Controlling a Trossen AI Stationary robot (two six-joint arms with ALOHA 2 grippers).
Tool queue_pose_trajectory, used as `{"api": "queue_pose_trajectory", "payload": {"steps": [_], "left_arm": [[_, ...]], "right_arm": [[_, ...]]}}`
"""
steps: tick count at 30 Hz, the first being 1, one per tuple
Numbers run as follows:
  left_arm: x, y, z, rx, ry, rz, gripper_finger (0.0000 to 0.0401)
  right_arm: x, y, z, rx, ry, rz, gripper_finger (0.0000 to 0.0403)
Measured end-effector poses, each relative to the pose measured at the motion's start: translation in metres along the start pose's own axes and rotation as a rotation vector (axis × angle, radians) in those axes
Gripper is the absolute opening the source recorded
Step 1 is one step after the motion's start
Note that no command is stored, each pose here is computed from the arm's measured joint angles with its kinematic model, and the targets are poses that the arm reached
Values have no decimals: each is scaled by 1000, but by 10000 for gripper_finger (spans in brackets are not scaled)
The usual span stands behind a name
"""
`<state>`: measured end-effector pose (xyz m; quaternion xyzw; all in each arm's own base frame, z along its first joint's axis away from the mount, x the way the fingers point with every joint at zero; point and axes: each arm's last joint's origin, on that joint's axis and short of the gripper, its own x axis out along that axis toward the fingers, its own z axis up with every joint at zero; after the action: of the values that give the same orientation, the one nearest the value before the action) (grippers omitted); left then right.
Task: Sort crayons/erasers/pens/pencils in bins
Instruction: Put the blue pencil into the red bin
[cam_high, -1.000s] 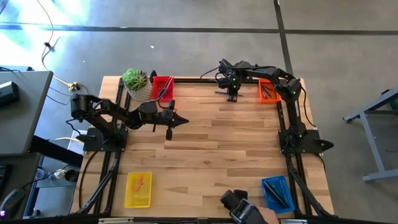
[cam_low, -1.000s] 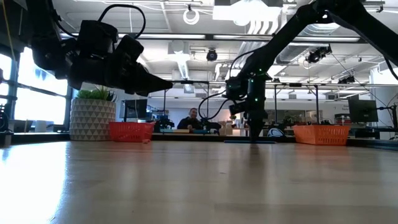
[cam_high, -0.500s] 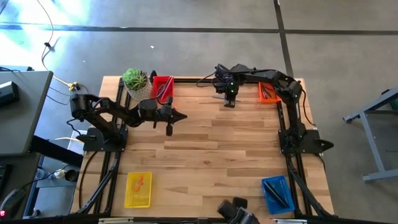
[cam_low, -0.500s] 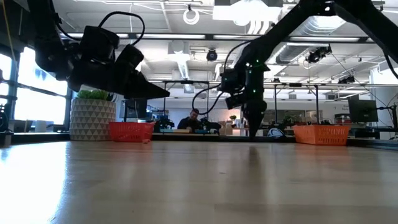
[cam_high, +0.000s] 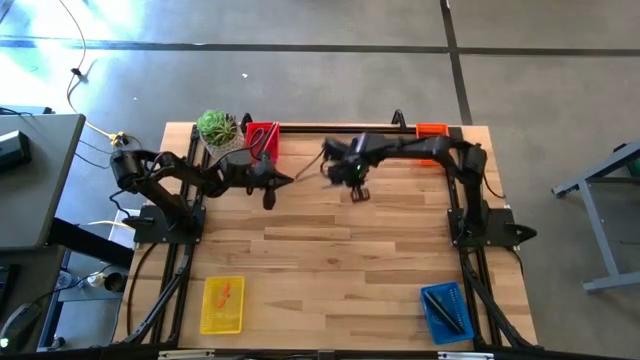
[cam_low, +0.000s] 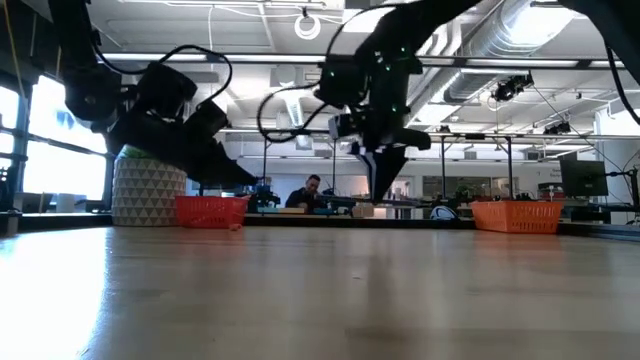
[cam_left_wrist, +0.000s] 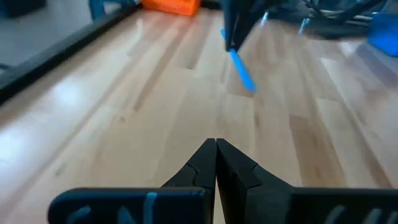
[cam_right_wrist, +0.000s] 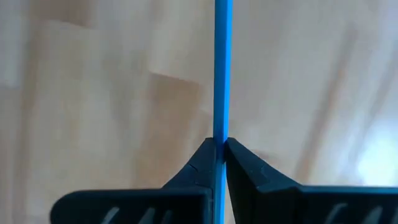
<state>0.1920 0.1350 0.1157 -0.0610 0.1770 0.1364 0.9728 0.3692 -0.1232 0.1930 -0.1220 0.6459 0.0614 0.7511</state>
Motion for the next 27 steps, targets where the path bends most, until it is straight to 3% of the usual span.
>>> {"api": "queue_pose_trajectory", "payload": {"steps": [8,16,27], "left_arm": [[-4,7,-4,-105,27,-40,0],[-4,6,-9,-176,80,-45,0],[-3,5,-11,-190,99,-39,0]], "right_arm": [[-2,47,50,-366,-168,-144,7],[39,68,87,-643,-240,-302,7],[65,74,100,-728,-287,-362,7]]}}
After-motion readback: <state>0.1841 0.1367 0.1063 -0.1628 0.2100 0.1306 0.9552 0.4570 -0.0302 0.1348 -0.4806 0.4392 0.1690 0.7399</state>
